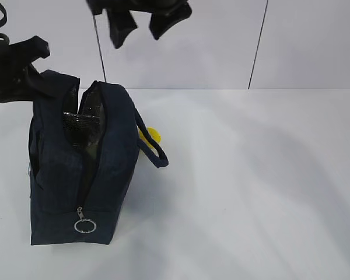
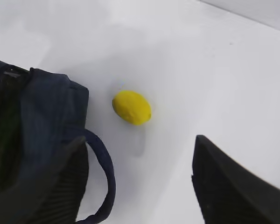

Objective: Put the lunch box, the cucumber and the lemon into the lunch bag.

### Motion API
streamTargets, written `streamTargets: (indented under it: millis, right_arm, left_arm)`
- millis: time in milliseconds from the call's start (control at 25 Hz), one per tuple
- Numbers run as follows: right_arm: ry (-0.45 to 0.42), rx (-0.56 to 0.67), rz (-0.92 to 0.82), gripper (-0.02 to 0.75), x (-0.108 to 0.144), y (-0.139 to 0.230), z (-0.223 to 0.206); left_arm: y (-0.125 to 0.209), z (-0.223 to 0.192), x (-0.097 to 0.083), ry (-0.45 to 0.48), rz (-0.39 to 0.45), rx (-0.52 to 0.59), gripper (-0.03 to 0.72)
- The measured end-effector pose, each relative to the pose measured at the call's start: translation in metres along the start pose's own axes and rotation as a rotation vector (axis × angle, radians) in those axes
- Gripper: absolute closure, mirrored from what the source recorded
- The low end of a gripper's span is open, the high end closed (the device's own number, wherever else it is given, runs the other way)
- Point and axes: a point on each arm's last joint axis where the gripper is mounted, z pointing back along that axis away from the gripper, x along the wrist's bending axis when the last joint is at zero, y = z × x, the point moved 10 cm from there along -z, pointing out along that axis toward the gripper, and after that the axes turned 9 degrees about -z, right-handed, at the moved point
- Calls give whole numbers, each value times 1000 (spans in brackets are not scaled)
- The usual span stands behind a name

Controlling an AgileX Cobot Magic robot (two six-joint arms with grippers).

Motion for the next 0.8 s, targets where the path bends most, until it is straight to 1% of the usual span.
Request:
streamTargets:
  millis: [80, 160, 240, 360, 480, 560, 800]
  right_arm:
    - [33, -7, -40, 197, -27, -5, 0]
    - [47, -10, -86, 198, -50, -9, 1]
    - [22, -2, -130, 198, -68, -11, -1]
    - [-58, 34, -171, 198, -90, -8, -16]
    - [-139, 77, -202, 198, -104, -1, -38]
    - [-184, 110, -213, 198, -108, 6, -57]
    - [-216, 224, -208, 199, -117, 36, -121]
  left_arm:
    - [0, 0, 0, 0, 0, 0, 682]
    - [0, 0, 0, 0, 0, 0, 682]
    - [0, 0, 0, 0, 0, 0, 682]
    - [0, 0, 0, 0, 0, 0, 682]
    - [0, 0, 0, 0, 0, 0, 682]
    - [0, 0, 0, -1, -2, 0, 682]
    - [1, 1, 6, -26, -34, 10, 682]
